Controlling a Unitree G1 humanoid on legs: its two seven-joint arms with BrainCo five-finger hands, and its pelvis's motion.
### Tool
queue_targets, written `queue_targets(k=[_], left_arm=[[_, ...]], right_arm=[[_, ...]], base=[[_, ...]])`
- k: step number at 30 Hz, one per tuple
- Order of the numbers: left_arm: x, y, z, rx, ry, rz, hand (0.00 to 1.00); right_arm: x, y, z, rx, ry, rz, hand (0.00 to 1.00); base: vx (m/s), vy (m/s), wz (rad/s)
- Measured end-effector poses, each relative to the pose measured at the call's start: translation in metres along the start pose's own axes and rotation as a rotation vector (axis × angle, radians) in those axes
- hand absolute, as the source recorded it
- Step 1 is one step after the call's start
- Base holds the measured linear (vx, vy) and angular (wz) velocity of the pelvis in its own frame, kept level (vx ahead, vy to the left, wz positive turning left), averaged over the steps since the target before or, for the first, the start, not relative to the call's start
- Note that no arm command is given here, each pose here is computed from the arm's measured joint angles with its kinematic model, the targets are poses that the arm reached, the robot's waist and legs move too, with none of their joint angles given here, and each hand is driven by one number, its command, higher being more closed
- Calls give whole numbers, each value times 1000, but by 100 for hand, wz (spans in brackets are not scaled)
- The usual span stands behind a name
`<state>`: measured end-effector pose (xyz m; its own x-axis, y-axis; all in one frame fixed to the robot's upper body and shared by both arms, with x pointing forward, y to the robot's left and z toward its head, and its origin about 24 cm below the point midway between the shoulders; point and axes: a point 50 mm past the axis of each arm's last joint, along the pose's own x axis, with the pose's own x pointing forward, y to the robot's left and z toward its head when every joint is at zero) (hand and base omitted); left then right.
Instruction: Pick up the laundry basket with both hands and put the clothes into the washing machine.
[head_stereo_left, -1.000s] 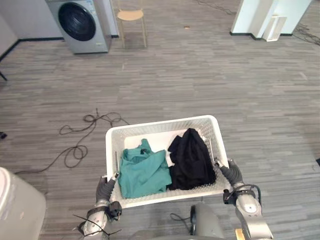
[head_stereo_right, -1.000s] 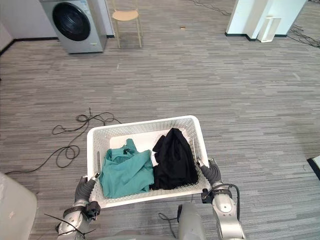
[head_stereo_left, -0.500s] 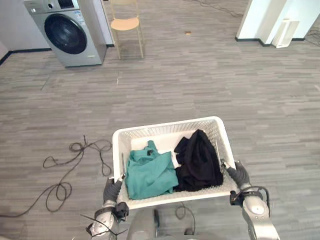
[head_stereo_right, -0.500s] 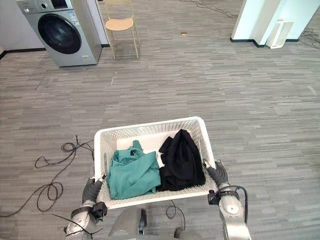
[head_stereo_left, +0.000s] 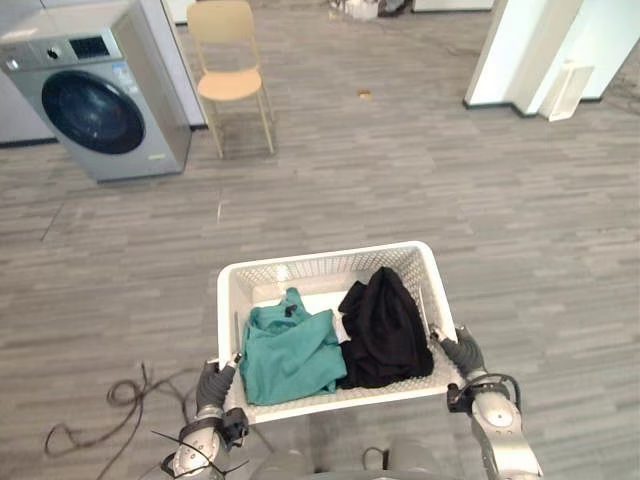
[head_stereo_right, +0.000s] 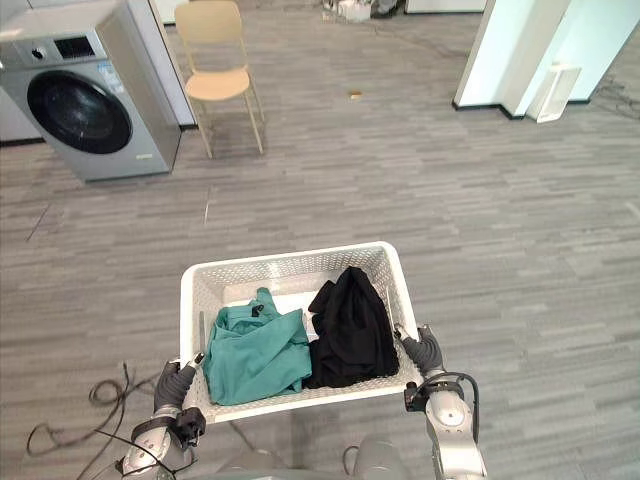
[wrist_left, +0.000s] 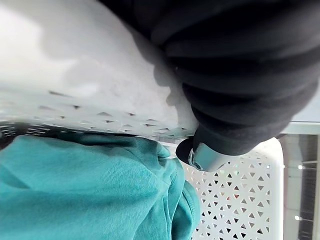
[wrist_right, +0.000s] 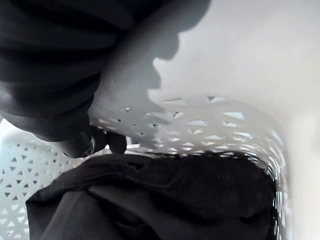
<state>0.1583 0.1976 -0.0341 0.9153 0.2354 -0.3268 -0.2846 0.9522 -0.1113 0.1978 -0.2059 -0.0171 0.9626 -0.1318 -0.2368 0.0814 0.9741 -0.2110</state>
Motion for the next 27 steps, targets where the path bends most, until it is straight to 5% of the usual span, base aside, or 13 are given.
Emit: queue_targets(k=[13, 27], left_arm=[[-2, -11, -5, -23, 13, -18, 100], [2, -7, -10, -8, 48, -13, 100]], right_arm=[[-8, -15, 5, -31, -19, -48, 100], [-2, -7, -11, -5, 57, -34, 100]], base=[[722, -90, 23], [721, 294, -3]])
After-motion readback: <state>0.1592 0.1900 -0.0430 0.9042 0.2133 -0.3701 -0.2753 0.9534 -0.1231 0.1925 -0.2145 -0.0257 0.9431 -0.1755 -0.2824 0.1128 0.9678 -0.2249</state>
